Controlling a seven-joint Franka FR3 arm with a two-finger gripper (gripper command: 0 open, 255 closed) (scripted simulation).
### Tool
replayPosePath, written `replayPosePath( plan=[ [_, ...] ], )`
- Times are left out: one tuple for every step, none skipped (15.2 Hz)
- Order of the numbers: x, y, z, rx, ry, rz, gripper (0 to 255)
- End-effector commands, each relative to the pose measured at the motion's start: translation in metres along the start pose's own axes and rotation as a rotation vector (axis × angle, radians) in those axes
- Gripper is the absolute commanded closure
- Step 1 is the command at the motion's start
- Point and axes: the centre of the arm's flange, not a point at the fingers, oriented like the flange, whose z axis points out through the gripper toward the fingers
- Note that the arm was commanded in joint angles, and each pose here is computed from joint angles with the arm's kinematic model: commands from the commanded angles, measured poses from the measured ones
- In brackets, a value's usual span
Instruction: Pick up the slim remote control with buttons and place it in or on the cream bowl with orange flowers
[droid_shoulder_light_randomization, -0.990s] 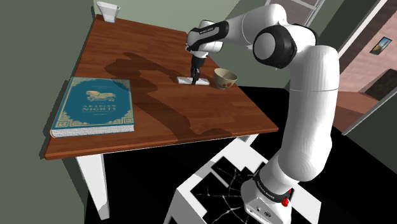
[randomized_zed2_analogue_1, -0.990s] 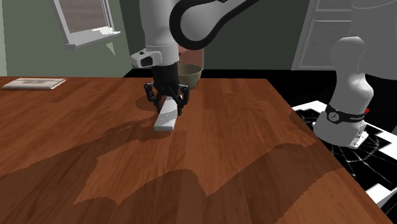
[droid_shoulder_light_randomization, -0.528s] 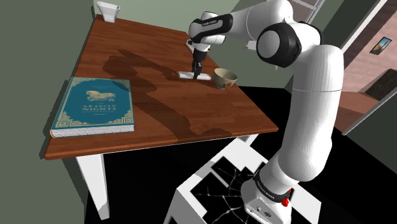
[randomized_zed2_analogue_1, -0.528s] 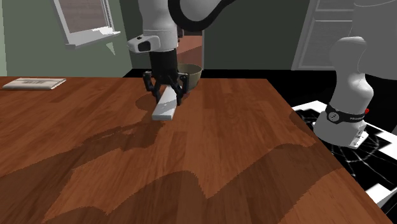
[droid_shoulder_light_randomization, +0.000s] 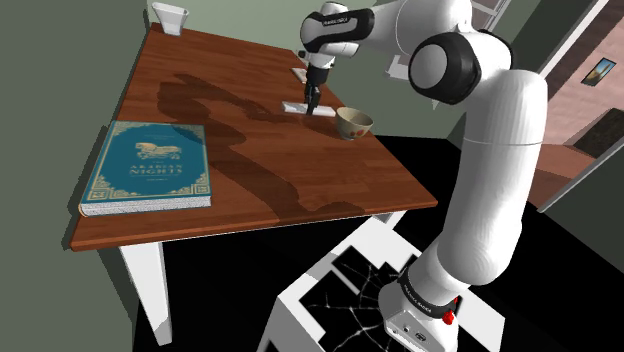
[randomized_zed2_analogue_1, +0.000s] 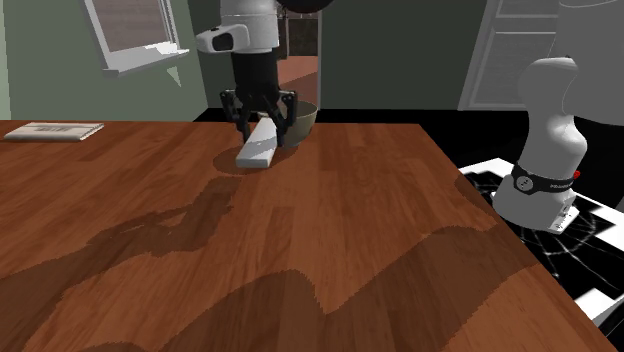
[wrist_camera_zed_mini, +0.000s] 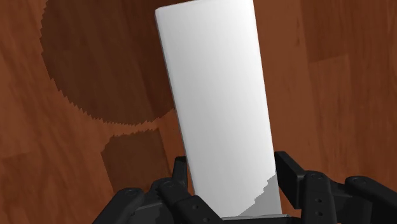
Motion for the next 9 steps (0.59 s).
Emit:
replayPosePath(
  plan=[
    [0.000, 0.000, -0.011, 0.000, 0.000, 0.000, 255],
    [0.000, 0.000, -0.016, 0.000, 0.000, 0.000, 255],
    [0.000, 0.000, -0.021, 0.000, 0.000, 0.000, 255],
    [0.000, 0.000, -0.026, 0.000, 0.000, 0.000, 255],
    [0.000, 0.000, -0.032, 0.000, 0.000, 0.000, 255],
    [0.000, 0.000, -0.037, 0.000, 0.000, 0.000, 255],
    [-0.001, 0.000, -0.042, 0.000, 0.000, 0.000, 255],
    [-0.001, -0.001, -0.048, 0.000, 0.000, 0.000, 255],
    [-0.001, -0.001, -0.053, 0.000, 0.000, 0.000, 255]
  ],
)
